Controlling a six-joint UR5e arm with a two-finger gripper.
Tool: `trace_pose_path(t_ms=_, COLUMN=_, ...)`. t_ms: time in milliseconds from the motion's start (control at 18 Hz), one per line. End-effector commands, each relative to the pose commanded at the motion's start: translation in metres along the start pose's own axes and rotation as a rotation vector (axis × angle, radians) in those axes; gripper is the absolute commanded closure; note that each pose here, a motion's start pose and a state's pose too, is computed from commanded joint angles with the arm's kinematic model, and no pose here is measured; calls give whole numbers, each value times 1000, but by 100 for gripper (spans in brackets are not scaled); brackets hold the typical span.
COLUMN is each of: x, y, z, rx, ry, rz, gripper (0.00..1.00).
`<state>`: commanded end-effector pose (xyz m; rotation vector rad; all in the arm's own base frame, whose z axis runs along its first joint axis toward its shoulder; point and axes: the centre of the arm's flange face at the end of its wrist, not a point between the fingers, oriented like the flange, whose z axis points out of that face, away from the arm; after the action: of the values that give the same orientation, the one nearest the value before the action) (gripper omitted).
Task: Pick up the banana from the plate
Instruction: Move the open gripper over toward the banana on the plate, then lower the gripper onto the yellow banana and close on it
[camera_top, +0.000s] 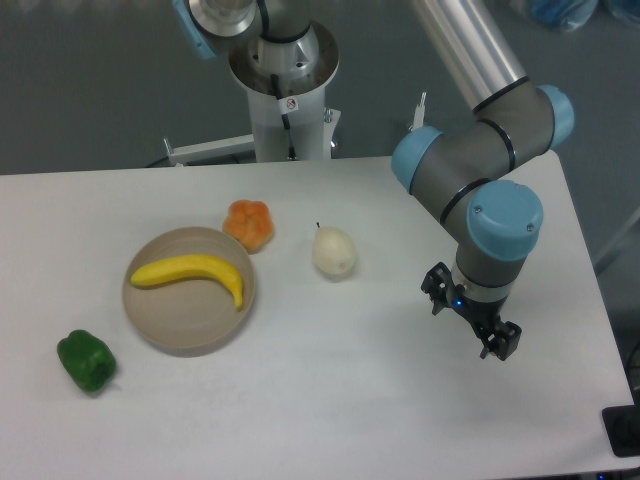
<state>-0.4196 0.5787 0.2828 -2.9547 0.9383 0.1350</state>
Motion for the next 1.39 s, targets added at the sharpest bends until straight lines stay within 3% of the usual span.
trace_pose_path(t_ms=444, x=14, y=-13, z=2, rx=43, ry=14, rz=6, gripper=0)
trace_pose_path(t_ms=611, x=51, y=-36, z=-19, rx=50, ry=14, rz=18, gripper=0)
trace_pose_path(t_ms=944, x=122, y=-99, z=-51, rx=56, ry=0, rz=140, gripper=0)
trace_pose_path(t_ms=1222, x=219, y=-143, z=-33, rx=43, ry=29, rz=288, gripper=0)
trace_pose_path(t_ms=1389, x=247, y=-159, z=-22, rx=40, ry=49, rz=327, gripper=0)
